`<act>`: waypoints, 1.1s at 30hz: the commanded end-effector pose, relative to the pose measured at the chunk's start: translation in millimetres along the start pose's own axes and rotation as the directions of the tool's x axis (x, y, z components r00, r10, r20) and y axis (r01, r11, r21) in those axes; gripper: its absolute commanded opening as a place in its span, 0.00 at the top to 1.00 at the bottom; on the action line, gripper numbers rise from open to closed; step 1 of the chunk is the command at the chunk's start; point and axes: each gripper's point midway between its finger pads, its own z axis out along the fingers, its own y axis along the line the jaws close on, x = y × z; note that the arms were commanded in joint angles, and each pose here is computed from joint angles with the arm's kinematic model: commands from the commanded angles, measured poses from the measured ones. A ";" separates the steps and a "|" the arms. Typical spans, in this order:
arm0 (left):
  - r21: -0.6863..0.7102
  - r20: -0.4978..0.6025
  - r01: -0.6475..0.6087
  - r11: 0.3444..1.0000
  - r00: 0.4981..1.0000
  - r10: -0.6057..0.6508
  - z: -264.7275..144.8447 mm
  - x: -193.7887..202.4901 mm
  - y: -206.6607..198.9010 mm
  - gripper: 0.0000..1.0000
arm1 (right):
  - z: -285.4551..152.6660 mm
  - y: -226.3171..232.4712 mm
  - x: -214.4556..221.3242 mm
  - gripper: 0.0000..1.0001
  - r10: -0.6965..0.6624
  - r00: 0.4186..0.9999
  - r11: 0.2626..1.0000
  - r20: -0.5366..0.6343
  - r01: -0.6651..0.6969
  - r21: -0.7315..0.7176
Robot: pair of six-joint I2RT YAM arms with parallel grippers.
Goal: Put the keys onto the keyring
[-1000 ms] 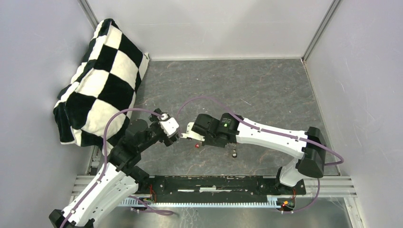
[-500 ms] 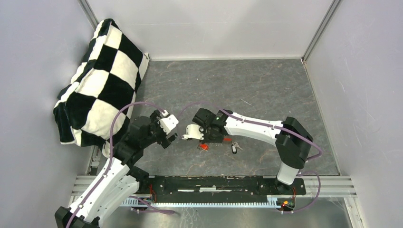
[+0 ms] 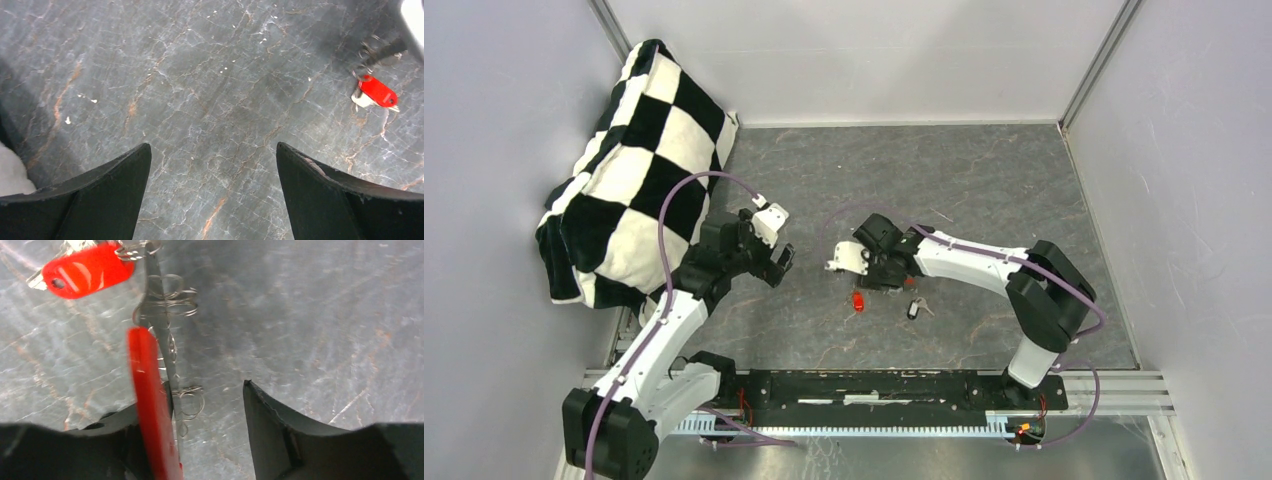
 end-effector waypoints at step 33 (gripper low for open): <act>0.086 -0.050 0.175 0.981 0.984 -0.171 55.4 -30.0 29.9 0.00 | -142.7 -171.2 53.6 0.02 0.379 0.501 0.474 0.778 -0.828 0.301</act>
